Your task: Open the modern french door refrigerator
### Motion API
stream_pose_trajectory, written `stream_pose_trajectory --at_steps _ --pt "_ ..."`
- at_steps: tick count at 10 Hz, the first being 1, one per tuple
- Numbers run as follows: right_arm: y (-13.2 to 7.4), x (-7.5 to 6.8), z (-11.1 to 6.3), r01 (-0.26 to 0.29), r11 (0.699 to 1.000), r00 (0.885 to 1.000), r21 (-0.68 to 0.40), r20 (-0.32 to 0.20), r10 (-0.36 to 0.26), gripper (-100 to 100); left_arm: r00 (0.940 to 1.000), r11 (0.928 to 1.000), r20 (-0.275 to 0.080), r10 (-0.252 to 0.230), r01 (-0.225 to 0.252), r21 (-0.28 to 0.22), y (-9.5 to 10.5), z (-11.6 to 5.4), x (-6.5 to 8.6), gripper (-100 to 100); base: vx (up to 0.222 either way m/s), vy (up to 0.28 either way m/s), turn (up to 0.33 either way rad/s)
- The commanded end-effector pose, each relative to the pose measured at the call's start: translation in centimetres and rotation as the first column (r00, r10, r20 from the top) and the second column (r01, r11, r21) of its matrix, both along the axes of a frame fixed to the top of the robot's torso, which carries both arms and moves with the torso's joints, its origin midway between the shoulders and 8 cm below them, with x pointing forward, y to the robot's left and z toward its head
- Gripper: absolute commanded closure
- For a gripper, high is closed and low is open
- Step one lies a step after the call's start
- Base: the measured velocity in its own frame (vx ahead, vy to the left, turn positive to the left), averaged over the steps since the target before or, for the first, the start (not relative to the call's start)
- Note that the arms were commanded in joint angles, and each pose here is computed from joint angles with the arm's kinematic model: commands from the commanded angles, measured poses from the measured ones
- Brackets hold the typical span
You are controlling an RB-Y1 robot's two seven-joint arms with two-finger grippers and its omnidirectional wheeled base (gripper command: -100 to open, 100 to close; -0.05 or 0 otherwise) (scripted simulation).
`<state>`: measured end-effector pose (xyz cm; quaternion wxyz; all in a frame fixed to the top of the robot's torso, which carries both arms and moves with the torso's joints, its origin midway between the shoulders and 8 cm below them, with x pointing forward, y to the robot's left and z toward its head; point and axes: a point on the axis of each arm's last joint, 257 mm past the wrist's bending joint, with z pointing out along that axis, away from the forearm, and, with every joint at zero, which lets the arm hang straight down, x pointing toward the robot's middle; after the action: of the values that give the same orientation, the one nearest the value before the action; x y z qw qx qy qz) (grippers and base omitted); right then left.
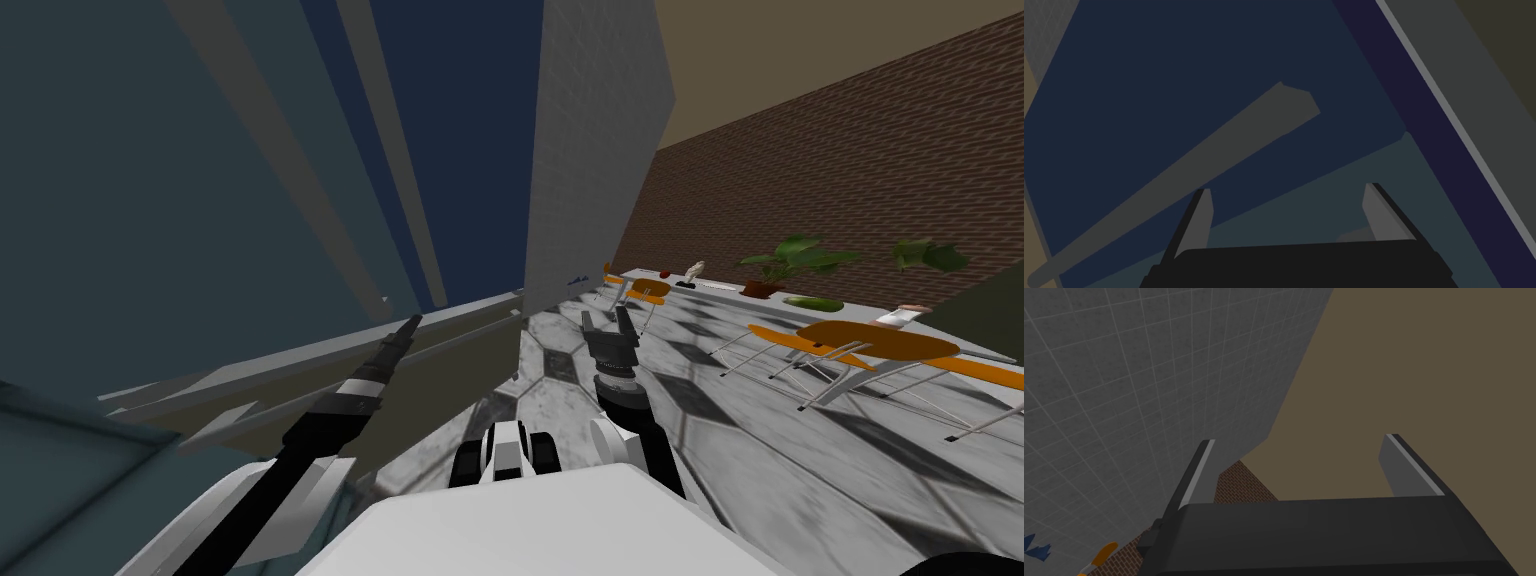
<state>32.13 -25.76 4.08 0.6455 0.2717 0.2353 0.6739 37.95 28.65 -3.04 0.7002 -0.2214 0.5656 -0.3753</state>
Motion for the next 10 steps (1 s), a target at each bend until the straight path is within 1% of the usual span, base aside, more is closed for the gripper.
stream_pose_trajectory --at_steps 1,3,5,7,10 --pt "0.0 0.0 0.0 0.0 1.0 1.0 0.0 0.0 0.0 0 0.9993 0.9978 -0.037 0.011 -0.008 0.065 0.4 -0.5 0.2 -100 0.032 -0.01 -0.048" --pt "0.0 0.0 0.0 0.0 1.0 1.0 0.0 0.0 0.0 0 0.9976 0.9928 -0.065 0.023 -0.015 0.119 0.8 -0.9 0.4 -100 0.034 -0.008 -0.074" --pt "0.0 0.0 0.0 0.0 1.0 1.0 0.0 0.0 0.0 0 0.995 0.9846 -0.092 0.04 -0.023 0.173 1.3 -1.2 0.6 -100 0.042 -0.012 -0.075" --pt "0.0 0.0 0.0 0.0 1.0 1.0 0.0 0.0 0.0 0 0.9913 0.9733 -0.116 0.061 -0.034 0.227 2.0 -1.5 0.8 -100 0.039 -0.011 -0.078" --pt "0.0 0.0 0.0 0.0 1.0 1.0 0.0 0.0 0.0 0 0.9847 0.9509 -0.145 0.096 -0.048 0.306 2.9 -1.8 1.0 -100 0.038 -0.006 -0.073"
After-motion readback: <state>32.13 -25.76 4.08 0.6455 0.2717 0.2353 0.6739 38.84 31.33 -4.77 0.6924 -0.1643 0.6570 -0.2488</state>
